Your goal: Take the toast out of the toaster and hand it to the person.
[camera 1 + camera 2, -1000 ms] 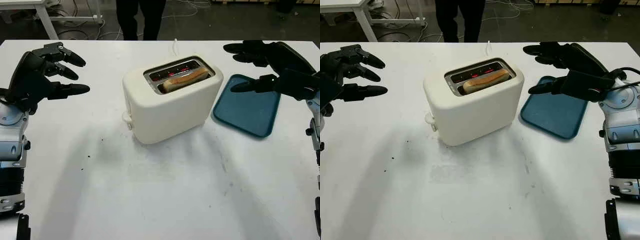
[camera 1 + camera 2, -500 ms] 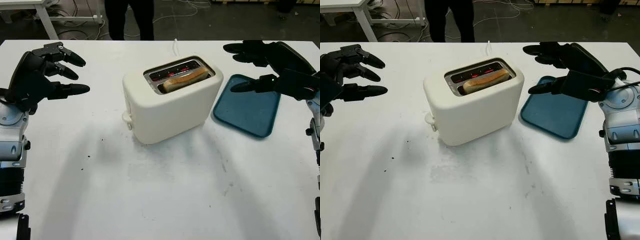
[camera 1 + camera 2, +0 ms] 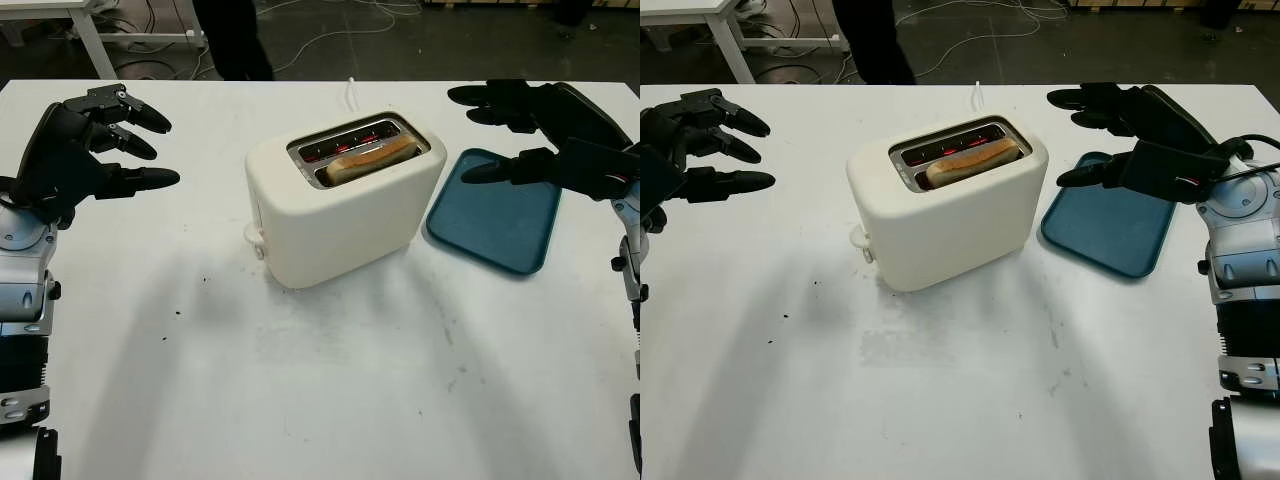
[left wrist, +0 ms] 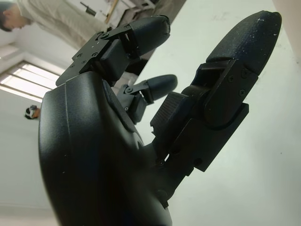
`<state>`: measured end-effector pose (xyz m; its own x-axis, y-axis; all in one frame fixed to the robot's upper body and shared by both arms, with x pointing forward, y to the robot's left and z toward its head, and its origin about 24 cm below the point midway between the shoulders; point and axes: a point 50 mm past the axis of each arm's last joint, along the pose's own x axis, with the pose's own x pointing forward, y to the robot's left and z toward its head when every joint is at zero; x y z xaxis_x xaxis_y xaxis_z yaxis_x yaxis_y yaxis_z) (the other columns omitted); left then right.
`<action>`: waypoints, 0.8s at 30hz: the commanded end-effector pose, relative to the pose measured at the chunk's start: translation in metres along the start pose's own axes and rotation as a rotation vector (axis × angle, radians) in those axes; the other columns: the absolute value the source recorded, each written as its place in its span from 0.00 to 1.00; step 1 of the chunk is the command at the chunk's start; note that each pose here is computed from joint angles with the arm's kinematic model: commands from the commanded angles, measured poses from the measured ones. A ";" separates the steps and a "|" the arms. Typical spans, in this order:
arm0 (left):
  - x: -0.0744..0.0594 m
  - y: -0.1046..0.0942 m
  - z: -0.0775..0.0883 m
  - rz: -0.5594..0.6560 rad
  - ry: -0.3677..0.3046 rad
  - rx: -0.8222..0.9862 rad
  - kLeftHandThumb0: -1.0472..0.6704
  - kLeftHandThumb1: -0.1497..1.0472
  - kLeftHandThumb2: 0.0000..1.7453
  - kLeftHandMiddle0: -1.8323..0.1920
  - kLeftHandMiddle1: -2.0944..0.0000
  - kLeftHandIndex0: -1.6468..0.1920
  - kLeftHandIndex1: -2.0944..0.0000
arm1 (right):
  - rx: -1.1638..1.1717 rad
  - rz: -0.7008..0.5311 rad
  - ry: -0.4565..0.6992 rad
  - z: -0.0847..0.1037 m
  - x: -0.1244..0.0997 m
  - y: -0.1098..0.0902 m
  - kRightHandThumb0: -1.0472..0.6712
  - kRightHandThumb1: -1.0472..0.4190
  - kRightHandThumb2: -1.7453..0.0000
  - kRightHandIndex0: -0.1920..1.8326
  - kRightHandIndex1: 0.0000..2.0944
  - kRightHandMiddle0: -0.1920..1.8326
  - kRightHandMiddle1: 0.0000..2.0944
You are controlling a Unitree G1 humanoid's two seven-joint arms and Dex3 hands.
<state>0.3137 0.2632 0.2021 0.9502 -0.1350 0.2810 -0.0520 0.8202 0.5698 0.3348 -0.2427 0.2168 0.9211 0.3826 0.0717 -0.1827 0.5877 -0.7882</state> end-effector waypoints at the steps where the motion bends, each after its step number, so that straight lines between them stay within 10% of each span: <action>1: 0.000 0.003 0.002 0.014 -0.007 0.000 0.00 0.63 0.00 0.62 0.45 0.58 0.50 | 0.001 -0.006 -0.013 0.002 -0.001 0.000 0.15 0.20 1.00 0.34 0.02 0.32 0.00; 24: 0.000 0.004 0.003 0.011 -0.014 0.011 0.00 0.65 0.00 0.63 0.45 0.58 0.50 | -0.014 -0.008 -0.003 0.001 -0.002 0.000 0.14 0.19 1.00 0.34 0.02 0.32 0.00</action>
<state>0.3136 0.2631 0.2022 0.9499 -0.1352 0.2817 -0.0522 0.8201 0.5699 0.3346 -0.2417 0.2162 0.9202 0.3839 0.0769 -0.1797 0.5886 -0.7882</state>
